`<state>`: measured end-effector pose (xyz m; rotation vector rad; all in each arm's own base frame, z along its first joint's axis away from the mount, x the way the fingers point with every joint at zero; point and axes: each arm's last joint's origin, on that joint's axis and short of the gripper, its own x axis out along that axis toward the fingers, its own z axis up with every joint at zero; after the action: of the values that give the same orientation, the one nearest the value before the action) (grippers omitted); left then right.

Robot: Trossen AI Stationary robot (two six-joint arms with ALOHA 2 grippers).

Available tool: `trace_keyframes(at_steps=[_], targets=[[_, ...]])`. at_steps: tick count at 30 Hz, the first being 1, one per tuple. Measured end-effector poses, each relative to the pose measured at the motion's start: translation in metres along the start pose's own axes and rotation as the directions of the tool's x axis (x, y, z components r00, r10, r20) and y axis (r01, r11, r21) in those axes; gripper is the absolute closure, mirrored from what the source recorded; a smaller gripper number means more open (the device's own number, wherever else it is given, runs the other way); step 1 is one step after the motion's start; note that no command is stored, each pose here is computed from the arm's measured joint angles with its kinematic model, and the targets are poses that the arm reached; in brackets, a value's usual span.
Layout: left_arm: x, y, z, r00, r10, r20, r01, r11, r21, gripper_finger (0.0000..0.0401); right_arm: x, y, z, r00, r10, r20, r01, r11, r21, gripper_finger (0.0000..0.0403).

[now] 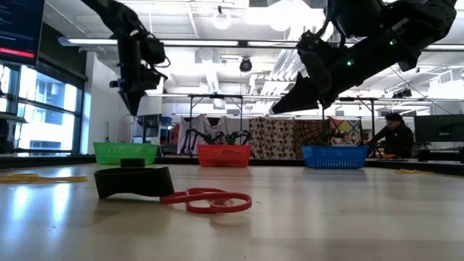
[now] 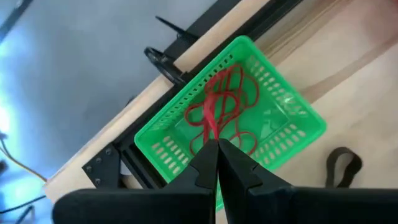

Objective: Sort rubber bands into baskets
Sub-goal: Put the red rubber band into the green bin, then put the yellow rubber band into the blue bin

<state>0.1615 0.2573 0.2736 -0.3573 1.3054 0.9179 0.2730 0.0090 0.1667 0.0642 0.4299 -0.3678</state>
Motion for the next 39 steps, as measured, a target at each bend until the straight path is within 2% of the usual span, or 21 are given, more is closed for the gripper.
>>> trace_keyframes(at_steps=[3, 9, 16, 20, 27, 30, 37, 39], targets=[[0.014, 0.003, 0.001, 0.999, -0.011, -0.054, 0.01, 1.0, -0.018, 0.0401, 0.0, 0.0, 0.0, 1.0, 0.0, -0.001, 0.0, 1.0, 0.0, 0.0403], [0.05, 0.005, 0.002, 0.979, -0.118, -0.169, 0.111, 0.992, -0.051, 0.0401, 0.0, 0.0, 0.0, 1.0, -0.001, -0.005, 0.001, 1.0, -0.002, 0.0403], [0.087, 0.008, 0.001, 0.952, -0.141, -0.27, 0.12, 0.989, -0.091, 0.0401, 0.0, 0.0, -0.001, 1.0, -0.001, -0.005, 0.001, 1.0, -0.002, 0.0403], [0.098, 0.007, 0.001, 0.942, -0.147, -0.302, 0.127, 0.988, -0.085, 0.0401, 0.0, 0.0, -0.001, 1.0, -0.002, -0.01, 0.002, 1.0, -0.002, 0.0403], [0.092, -0.004, 0.002, 0.941, -0.147, -0.305, 0.151, 0.988, -0.011, 0.0389, 0.0, 0.0, -0.001, 1.0, -0.002, -0.011, 0.002, 1.0, -0.001, 0.0403], [0.085, -0.01, 0.003, 0.945, -0.143, -0.295, 0.154, 0.988, 0.013, 0.0366, 0.0, 0.0, -0.001, 1.0, -0.002, -0.011, 0.002, 1.0, -0.001, 0.0403], [0.065, -0.021, 0.004, 0.961, -0.063, -0.269, 0.086, 0.993, 0.075, 0.0299, 0.0, 0.0, -0.001, 1.0, -0.001, -0.012, 0.001, 1.0, 0.016, 0.0403], [0.057, -0.023, 0.005, 0.968, -0.064, -0.244, 0.086, 0.993, 0.081, 0.0284, 0.0, 0.0, -0.001, 1.0, 0.025, -0.016, -0.024, 0.999, 0.022, 0.0403]])
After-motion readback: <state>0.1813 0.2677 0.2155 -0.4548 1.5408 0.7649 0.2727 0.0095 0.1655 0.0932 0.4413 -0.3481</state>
